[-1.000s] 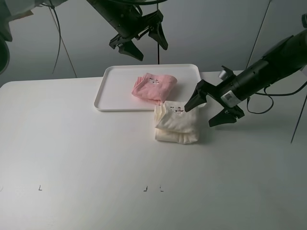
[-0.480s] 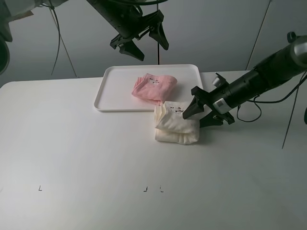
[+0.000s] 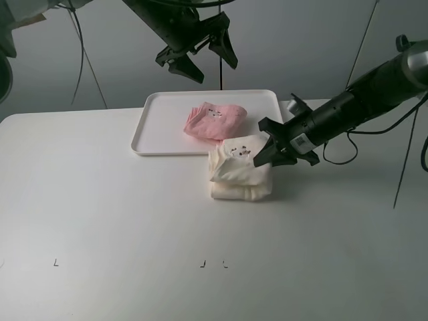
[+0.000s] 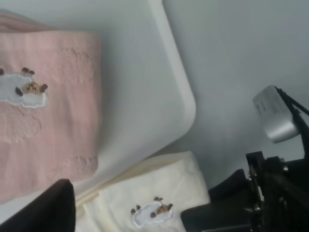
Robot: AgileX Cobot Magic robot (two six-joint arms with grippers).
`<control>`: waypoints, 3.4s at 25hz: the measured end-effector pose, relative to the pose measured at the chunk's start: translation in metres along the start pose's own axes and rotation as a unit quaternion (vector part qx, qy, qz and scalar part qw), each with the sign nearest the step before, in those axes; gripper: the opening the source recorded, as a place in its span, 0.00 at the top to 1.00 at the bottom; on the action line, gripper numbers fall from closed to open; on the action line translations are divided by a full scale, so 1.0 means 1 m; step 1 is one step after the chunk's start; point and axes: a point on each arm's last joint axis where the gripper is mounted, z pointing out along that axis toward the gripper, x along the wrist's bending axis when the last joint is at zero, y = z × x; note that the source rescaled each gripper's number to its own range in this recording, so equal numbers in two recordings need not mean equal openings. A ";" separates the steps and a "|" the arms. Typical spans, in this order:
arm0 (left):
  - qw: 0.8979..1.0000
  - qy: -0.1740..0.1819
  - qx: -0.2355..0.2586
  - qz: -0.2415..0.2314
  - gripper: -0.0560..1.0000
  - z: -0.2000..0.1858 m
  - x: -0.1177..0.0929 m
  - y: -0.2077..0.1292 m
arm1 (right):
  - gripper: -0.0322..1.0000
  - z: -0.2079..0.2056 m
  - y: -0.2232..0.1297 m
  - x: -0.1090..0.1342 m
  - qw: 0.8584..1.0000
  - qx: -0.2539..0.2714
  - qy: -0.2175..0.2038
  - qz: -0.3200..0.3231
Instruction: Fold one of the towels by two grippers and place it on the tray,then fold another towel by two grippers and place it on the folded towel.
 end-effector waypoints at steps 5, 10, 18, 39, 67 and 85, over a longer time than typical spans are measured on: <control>0.999 0.013 -0.029 0.042 0.03 -0.036 -0.020 0.001 | 0.90 -0.011 0.001 0.012 1.000 -0.008 0.008 -0.016; 0.995 0.073 0.002 0.074 0.03 -0.057 -0.024 -0.033 | 0.90 -0.012 -0.002 0.016 0.999 0.008 0.026 -0.017; 0.986 0.118 -0.076 0.091 0.03 -0.100 -0.010 -0.122 | 0.90 -0.021 0.007 0.030 0.998 0.008 0.056 -0.035; 0.980 0.132 -0.121 0.082 0.03 -0.111 0.005 -0.169 | 0.90 -0.029 0.128 0.082 0.988 -0.081 0.130 -0.011; 0.979 0.133 -0.123 0.095 0.03 -0.112 0.005 -0.168 | 0.00 0.013 0.123 0.047 0.995 -0.046 0.067 -0.066; 0.960 0.166 -0.182 0.130 0.03 -0.172 -0.016 -0.194 | 0.00 -0.153 -0.010 0.092 0.961 -0.133 -0.166 -0.175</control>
